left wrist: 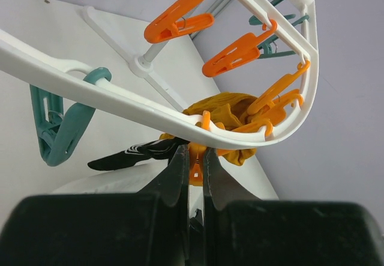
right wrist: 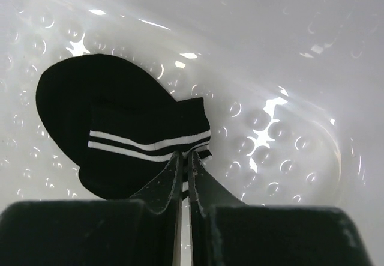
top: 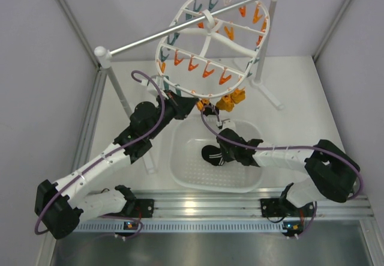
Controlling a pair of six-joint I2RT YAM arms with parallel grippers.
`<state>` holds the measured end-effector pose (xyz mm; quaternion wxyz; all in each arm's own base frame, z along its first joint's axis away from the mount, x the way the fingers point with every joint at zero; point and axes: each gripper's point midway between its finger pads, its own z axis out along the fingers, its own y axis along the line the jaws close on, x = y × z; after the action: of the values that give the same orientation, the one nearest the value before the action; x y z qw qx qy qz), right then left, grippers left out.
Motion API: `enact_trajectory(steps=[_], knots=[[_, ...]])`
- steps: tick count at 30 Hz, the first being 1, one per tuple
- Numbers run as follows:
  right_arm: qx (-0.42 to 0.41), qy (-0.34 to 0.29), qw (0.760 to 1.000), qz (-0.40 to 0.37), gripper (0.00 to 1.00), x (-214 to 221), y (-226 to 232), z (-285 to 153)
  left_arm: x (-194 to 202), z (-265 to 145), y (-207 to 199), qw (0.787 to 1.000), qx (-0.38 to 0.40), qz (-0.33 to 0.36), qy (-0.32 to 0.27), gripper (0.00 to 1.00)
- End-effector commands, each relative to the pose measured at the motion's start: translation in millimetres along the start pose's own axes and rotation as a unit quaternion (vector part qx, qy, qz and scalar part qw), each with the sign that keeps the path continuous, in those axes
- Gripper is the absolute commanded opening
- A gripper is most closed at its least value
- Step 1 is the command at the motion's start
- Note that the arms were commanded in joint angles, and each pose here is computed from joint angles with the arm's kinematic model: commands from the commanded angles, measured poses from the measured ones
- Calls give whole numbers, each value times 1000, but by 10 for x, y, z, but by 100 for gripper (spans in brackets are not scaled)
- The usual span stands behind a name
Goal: Clip the socks to the hanger
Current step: Pick up the sock from the bin.
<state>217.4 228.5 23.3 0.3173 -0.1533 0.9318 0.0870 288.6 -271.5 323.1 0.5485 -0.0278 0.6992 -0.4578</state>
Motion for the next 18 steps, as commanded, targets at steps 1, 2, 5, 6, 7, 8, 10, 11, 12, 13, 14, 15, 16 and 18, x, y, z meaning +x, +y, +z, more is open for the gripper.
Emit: enact_trajectory(steps=[1,2,5,6,7,8,10,11,12,13,14,15,16,18], knots=[[0,-10,1000,-12,0,-46,34,8,2,-5,33,1000,-5,-10,-6,0],[-3,-20,1000,-8,0,-105,38,-44,-4,-8,36,1000,-6,-10,-7,0],[-22,-46,999,-9,0,-260,79,-208,11,-3,30,1000,-4,-11,-4,0],[-28,-53,998,-12,0,-302,96,-257,7,1,38,1000,-5,-10,-5,0],[-36,-63,997,-15,0,-357,112,-319,15,4,38,1000,-5,-10,-4,0],[-50,-84,995,-20,0,-464,133,-439,21,3,32,1000,-3,-9,-3,0],[-67,-107,992,-29,0,-576,162,-580,22,-5,31,1000,-3,-9,-2,0],[-79,-129,988,-40,0,-664,168,-711,19,-8,32,1000,-3,-8,-3,0],[-85,-139,986,-45,0,-702,169,-775,28,-9,45,1000,-5,-8,-1,0],[-90,-150,983,-61,0,-742,167,-835,35,-17,48,1000,-5,-8,0,0],[-100,-168,978,-66,0,-805,173,-944,43,-22,48,1000,-4,-9,2,0],[-102,-179,976,-71,0,-841,165,-993,49,-27,49,1000,-4,-9,3,0],[-107,-191,973,-76,0,-879,169,-1044,57,-28,57,1000,-4,-9,4,0],[-130,-226,961,-95,0,-991,219,-1209,82,-29,47,1000,-1,-12,9,0]])
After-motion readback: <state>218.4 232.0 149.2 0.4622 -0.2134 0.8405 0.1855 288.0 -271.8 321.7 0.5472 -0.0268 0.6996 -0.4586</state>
